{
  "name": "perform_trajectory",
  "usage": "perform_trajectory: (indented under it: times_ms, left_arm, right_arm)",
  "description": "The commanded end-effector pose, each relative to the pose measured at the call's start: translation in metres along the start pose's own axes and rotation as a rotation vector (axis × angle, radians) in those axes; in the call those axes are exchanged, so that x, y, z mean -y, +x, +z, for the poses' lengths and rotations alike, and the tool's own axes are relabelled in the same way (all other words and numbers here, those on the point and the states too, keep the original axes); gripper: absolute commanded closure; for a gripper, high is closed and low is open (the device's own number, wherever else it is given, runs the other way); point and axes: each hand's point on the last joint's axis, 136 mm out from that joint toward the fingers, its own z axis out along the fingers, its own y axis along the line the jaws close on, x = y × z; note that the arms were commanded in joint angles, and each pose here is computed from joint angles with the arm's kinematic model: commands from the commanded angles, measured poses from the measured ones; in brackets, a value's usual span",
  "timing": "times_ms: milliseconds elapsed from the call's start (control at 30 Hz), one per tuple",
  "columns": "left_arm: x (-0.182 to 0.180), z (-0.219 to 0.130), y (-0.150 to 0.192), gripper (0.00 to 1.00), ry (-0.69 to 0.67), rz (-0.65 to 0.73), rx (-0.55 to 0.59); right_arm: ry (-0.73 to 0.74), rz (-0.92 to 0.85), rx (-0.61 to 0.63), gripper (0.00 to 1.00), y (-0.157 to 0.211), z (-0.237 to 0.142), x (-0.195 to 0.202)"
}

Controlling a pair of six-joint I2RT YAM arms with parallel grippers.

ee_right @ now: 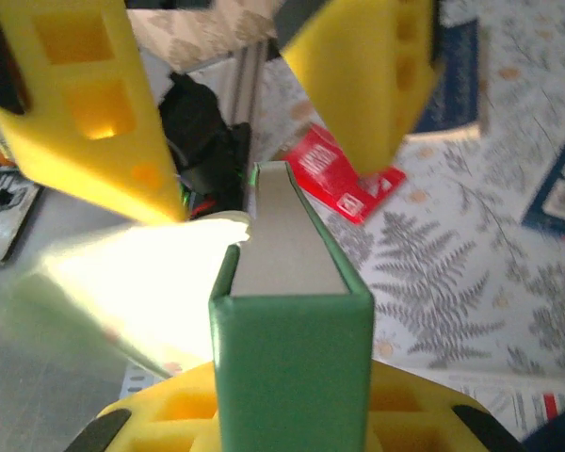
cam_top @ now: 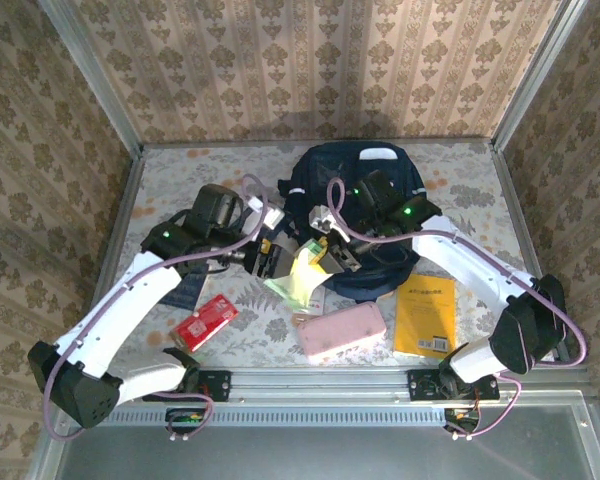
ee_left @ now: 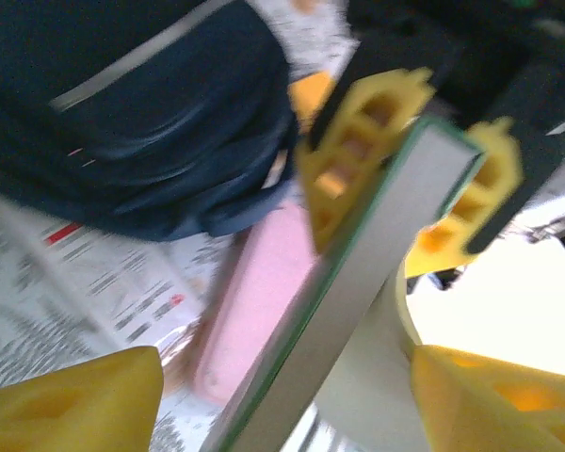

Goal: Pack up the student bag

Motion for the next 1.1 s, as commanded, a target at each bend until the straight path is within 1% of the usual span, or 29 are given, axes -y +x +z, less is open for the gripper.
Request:
perform_trajectory:
  times_ms: [0, 100, 200, 300, 367, 467, 633, 833, 900, 1000, 1033, 1067]
  left_arm:
    - [0.035, -0.007, -0.01, 0.28, 0.154, 0.149, 0.016]
    - [0.036, -0.01, -0.005, 0.3, 0.152, 0.175, 0.013]
    - [0.031, -0.015, -0.004, 0.31, 0.119, 0.197, 0.023]
    - [0.028, -0.024, -0.012, 0.34, 0.081, 0.208, 0.064]
    - [0.032, -0.027, -0.016, 0.36, 0.099, 0.219, 0.085]
    - [0.038, -0.026, -0.02, 0.36, 0.142, 0.222, 0.088]
    - [0.047, -0.014, -0.017, 0.33, 0.221, 0.214, 0.045]
    - [0.048, 0.0, -0.006, 0.34, 0.224, 0.224, -0.027]
    - [0.046, 0.003, -0.004, 0.38, 0.216, 0.227, -0.038]
    - [0.046, 0.004, -0.003, 0.53, 0.212, 0.235, -0.042]
    - [0.046, 0.003, -0.003, 0.57, 0.21, 0.238, -0.041]
    - [0.046, 0.003, -0.002, 0.64, 0.208, 0.245, -0.04]
  right_arm:
    - [-0.123, -0.159, 0.089, 1.0, -0.023, -0.007, -0.034]
    - [-0.12, -0.165, 0.092, 1.0, -0.02, -0.008, -0.037]
    - [-0.114, -0.169, 0.094, 1.0, -0.019, -0.008, -0.038]
    - [-0.113, -0.176, 0.092, 1.0, -0.016, -0.006, -0.04]
    - [-0.121, -0.176, 0.095, 1.0, -0.015, -0.003, -0.041]
    - [-0.121, -0.176, 0.083, 1.0, -0.014, -0.002, -0.043]
    - [-0.125, -0.176, 0.07, 1.0, -0.013, 0.003, -0.042]
    - [-0.123, -0.179, 0.074, 1.0, -0.015, 0.002, -0.042]
    - [-0.124, -0.18, 0.076, 1.0, -0.016, 0.002, -0.042]
    - [-0.118, -0.175, 0.072, 1.0, -0.015, 0.003, -0.039]
    - [-0.114, -0.169, 0.07, 1.0, -0.015, 0.003, -0.038]
    - [-0.111, -0.163, 0.071, 1.0, -0.015, 0.003, -0.036]
